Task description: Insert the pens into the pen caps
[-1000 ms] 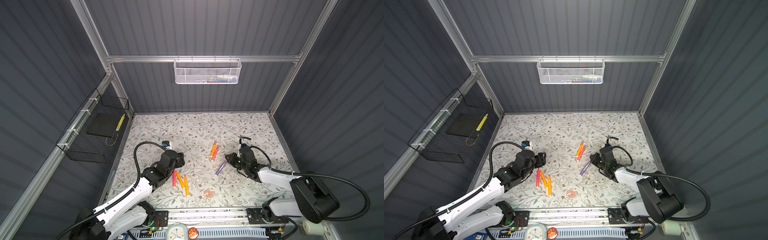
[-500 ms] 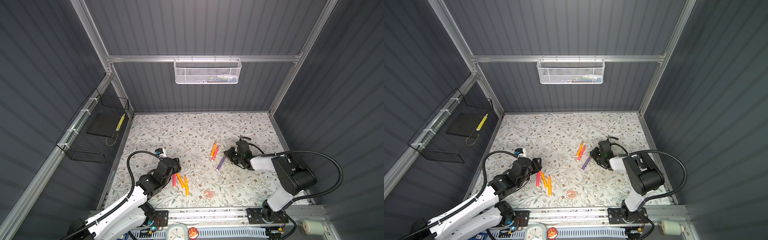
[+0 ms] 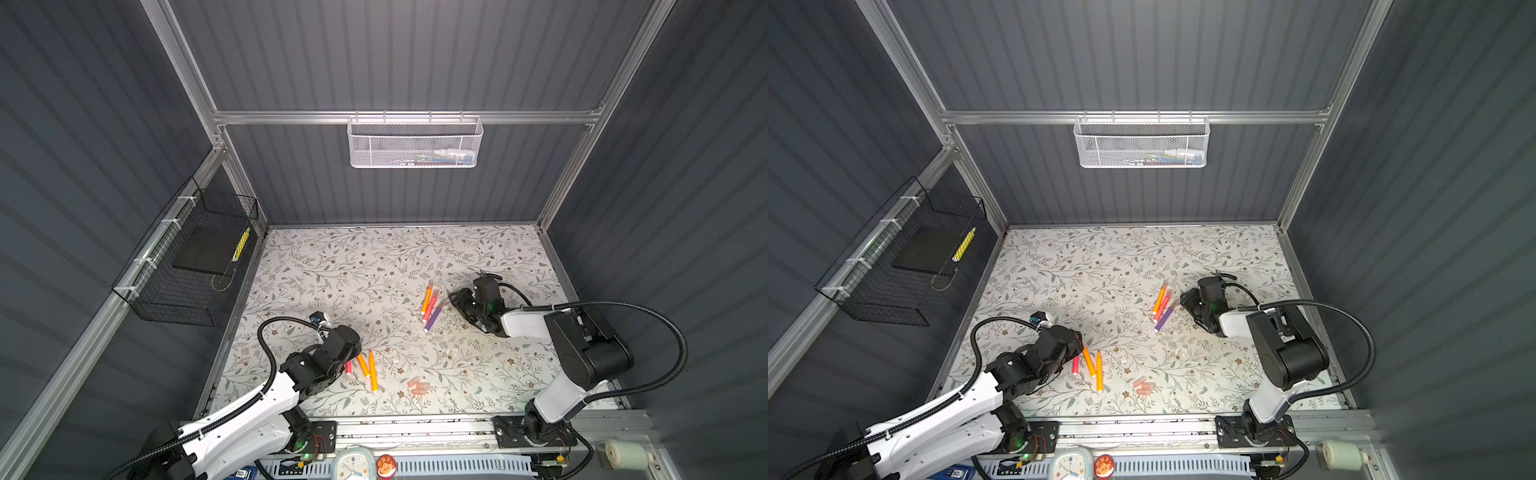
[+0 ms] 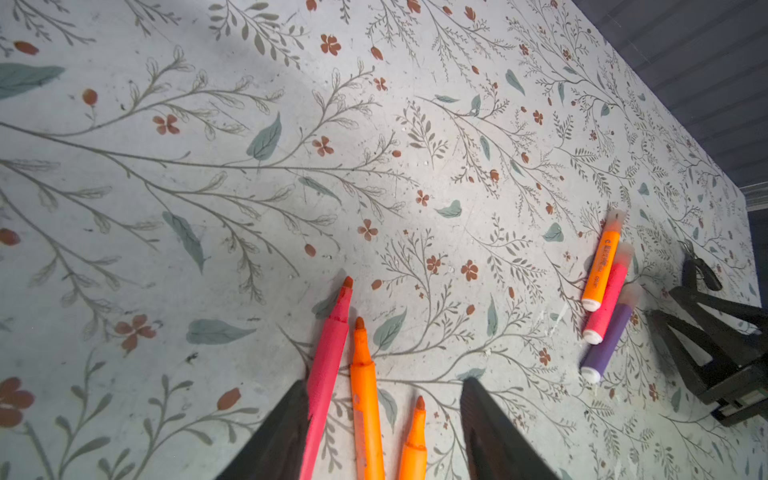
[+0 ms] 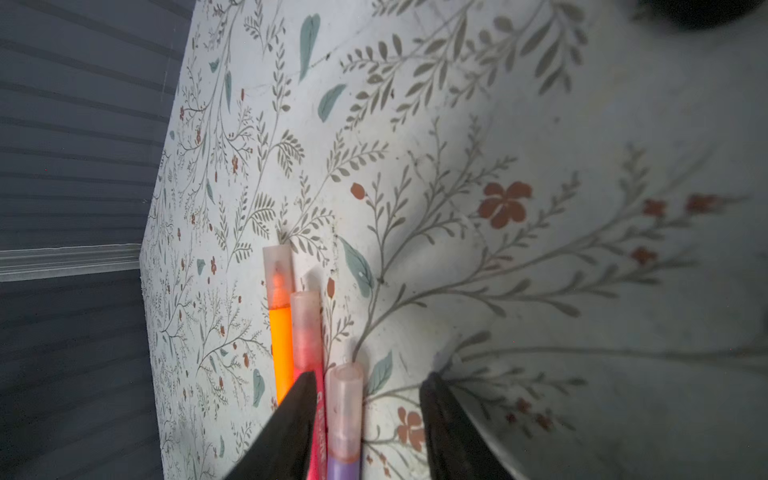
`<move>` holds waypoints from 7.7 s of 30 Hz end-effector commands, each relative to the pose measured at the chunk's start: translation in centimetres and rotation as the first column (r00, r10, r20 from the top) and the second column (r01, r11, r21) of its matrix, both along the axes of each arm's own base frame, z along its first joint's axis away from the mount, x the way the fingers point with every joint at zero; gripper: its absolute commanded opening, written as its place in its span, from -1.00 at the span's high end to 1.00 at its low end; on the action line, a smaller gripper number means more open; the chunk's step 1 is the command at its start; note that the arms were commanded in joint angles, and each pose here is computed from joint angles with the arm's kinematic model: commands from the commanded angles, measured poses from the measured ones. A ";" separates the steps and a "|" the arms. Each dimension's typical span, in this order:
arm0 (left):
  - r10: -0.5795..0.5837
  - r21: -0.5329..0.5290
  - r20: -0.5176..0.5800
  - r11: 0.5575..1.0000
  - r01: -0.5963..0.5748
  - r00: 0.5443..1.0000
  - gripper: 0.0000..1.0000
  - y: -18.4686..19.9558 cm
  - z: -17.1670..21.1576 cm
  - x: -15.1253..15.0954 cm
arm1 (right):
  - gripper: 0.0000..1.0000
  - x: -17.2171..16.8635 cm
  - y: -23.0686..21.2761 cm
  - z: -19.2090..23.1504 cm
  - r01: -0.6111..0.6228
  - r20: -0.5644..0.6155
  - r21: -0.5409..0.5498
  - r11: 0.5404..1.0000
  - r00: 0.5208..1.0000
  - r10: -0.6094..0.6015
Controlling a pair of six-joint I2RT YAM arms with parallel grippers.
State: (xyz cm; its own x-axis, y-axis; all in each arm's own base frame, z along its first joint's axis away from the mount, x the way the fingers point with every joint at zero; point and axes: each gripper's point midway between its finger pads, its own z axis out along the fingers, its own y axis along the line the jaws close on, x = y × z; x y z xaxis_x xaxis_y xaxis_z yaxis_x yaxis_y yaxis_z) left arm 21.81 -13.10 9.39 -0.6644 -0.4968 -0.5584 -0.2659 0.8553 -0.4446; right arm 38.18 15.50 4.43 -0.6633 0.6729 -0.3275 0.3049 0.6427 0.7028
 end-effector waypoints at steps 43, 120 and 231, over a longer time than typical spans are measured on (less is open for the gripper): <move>-0.128 0.387 -0.187 0.902 0.193 0.974 -0.13 -10.5 -4.6 -6.4 | -0.13 -5.3 -0.2 5.7 -0.010 0.161 -0.152 0.988 0.986 0.035; -0.194 0.281 -0.363 0.910 0.306 0.911 0.74 -10.6 -10.6 -8.1 | -0.16 -7.6 -0.1 7.8 -0.001 0.247 -0.120 0.993 0.969 0.031; -0.481 0.357 0.580 0.876 0.326 0.657 1.00 -8.6 14.1 6.1 | 0.10 -19.7 6.7 10.1 -0.442 0.204 -0.288 0.850 0.839 0.505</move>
